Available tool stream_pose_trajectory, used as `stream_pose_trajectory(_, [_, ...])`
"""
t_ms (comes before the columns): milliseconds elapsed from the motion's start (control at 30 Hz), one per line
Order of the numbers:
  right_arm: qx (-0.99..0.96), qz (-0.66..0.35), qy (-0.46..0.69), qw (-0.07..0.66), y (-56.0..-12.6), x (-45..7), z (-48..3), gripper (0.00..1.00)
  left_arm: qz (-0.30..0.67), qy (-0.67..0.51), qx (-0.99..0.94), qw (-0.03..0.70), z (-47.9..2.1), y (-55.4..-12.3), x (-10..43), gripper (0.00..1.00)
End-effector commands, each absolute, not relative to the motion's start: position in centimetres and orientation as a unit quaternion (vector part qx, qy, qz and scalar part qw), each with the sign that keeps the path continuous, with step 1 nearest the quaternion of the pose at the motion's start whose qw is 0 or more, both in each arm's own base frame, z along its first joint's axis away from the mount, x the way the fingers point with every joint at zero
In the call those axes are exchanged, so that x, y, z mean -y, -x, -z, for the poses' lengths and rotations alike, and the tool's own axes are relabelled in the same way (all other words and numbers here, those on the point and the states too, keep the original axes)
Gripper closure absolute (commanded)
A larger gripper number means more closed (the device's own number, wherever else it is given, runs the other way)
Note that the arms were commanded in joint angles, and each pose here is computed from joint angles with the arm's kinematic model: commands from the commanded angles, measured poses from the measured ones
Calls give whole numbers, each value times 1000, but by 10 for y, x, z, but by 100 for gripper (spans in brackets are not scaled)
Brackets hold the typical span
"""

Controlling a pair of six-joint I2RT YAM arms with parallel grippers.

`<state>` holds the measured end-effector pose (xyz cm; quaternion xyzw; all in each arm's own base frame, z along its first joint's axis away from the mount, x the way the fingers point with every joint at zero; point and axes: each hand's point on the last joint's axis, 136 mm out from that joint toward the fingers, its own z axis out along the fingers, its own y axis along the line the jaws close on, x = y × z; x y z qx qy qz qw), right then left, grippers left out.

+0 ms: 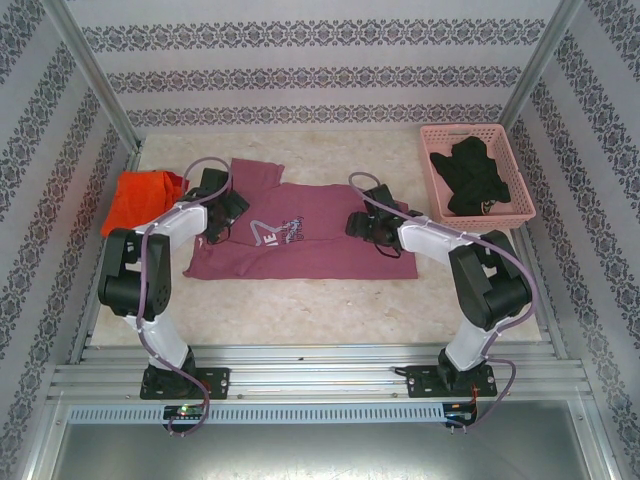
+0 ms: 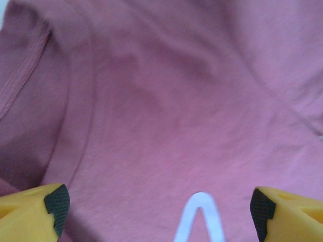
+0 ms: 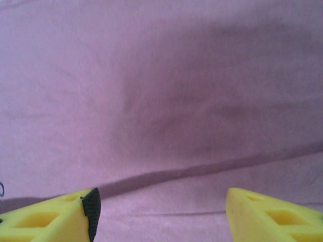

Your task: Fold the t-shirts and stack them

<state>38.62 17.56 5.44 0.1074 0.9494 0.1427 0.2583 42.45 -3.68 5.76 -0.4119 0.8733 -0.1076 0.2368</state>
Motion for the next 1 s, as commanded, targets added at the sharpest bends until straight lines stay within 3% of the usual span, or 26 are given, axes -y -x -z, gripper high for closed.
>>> stream_pose_trajectory(0, [-951, -152, -109, 247, -375, -179, -47, 33, 96, 420, -872, 232, -51, -410, 34, 7])
stream_pose_trajectory(433, [-974, -96, -154, 136, -280, -138, 18, 34, 76, 440, -885, 133, -1, -322, 30, 7])
stream_pose_trajectory(633, [-974, -101, -165, 118, -243, -138, 14, 34, 92, 452, -880, 113, -6, -287, 38, 7])
stream_pose_trajectory(733, [-969, -113, -149, 159, -254, -140, -15, 34, 94, 448, -878, 139, -27, -294, 36, 6])
stream_pose_trajectory(800, [-962, -128, -129, 206, -273, -145, -43, 34, 103, 436, -876, 178, -47, -314, 34, 0])
stream_pose_trajectory(967, [-946, -148, -88, 276, -315, -159, -88, 33, 91, 406, -870, 266, -89, -374, 24, 0])
